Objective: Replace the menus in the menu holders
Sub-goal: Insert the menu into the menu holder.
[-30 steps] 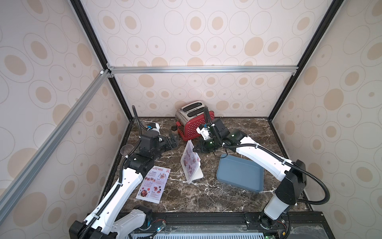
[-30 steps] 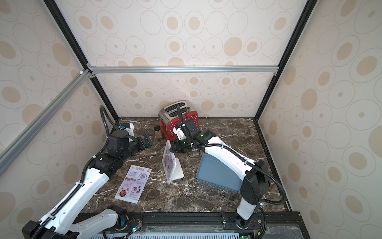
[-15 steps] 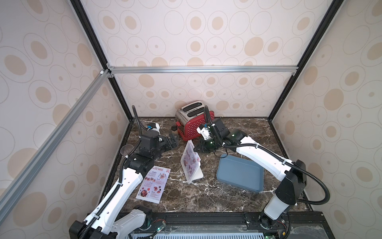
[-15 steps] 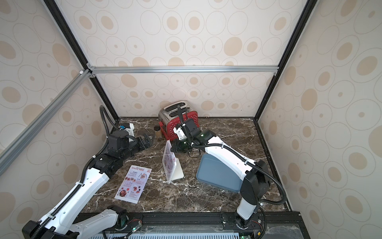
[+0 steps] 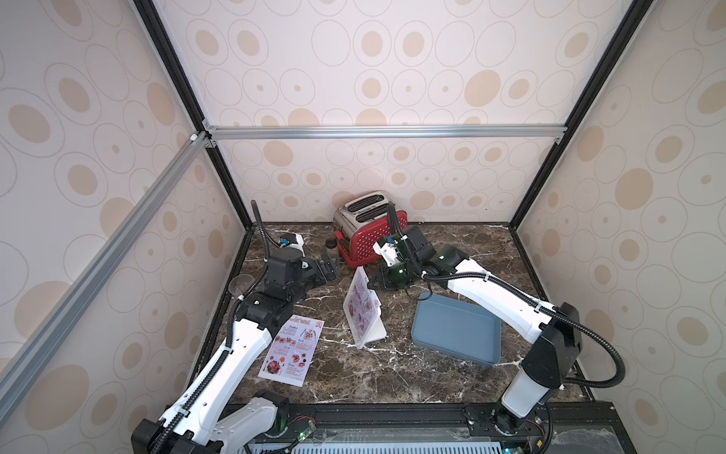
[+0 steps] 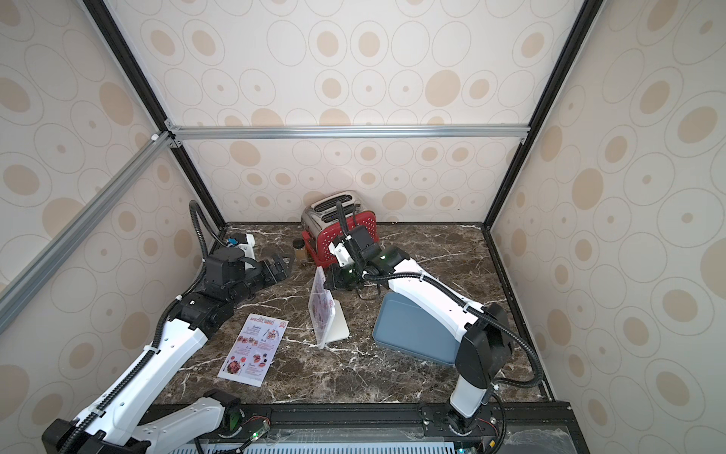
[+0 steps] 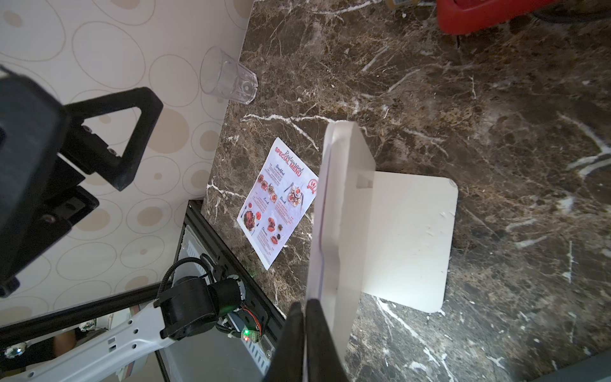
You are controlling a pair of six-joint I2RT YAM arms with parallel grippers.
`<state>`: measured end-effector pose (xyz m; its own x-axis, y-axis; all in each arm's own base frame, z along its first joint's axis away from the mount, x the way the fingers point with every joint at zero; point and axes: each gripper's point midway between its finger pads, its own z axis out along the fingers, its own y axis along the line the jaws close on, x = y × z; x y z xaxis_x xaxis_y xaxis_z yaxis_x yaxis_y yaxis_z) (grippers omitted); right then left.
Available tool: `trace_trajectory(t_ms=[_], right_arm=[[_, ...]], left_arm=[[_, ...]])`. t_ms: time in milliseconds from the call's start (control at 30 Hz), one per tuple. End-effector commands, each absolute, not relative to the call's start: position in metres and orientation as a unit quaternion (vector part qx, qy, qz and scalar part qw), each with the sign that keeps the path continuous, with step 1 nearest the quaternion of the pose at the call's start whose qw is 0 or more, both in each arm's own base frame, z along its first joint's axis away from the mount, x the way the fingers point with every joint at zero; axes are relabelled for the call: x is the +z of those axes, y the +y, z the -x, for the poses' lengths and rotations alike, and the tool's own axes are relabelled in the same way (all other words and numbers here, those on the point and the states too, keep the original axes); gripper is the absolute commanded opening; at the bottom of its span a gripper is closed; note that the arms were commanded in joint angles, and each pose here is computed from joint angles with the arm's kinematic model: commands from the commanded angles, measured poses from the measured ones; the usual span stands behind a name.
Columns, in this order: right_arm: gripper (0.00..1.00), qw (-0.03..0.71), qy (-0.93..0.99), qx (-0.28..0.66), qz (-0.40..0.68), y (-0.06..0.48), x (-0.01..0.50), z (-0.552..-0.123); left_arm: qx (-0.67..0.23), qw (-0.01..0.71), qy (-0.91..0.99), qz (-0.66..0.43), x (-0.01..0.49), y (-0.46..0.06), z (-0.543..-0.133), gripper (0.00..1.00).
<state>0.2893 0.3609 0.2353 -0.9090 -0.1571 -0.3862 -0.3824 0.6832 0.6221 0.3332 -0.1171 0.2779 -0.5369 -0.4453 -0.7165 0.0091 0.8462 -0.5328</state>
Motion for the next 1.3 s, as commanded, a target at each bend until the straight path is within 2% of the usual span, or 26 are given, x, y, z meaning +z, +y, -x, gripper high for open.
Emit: trace_trajectory(t_ms=[0,133,233,500,867,1267], right_arm=[[0.16,0.15,0.904,0.369,0.156,0.363,0.235,-0.286],[0.26,0.171,0.901,0.365,0.163,0.357,0.255,-0.288],[0.26,0.186,0.897,0.365,0.163,0.353,0.266,-0.289],[0.11,0.166,0.906,0.355,0.158,0.349,0.249,-0.284],[0.01,0.147,0.913,0.348,0.156,0.352,0.231,-0.284],[0.0,0.127,0.914,0.352,0.158,0.362,0.217,-0.282]], left_arm=[[-0.25,0.48,0.832,0.122,0.298,-0.118,-0.336,0.99],[-0.251,0.481,0.831,0.121,0.299,-0.118,-0.336,0.99],[-0.252,0.48,0.832,0.12,0.299,-0.119,-0.336,1.0],[-0.253,0.479,0.832,0.119,0.299,-0.119,-0.336,1.0],[-0.253,0.479,0.832,0.118,0.299,-0.119,-0.336,0.99],[-0.255,0.479,0.832,0.117,0.299,-0.121,-0.337,0.99]])
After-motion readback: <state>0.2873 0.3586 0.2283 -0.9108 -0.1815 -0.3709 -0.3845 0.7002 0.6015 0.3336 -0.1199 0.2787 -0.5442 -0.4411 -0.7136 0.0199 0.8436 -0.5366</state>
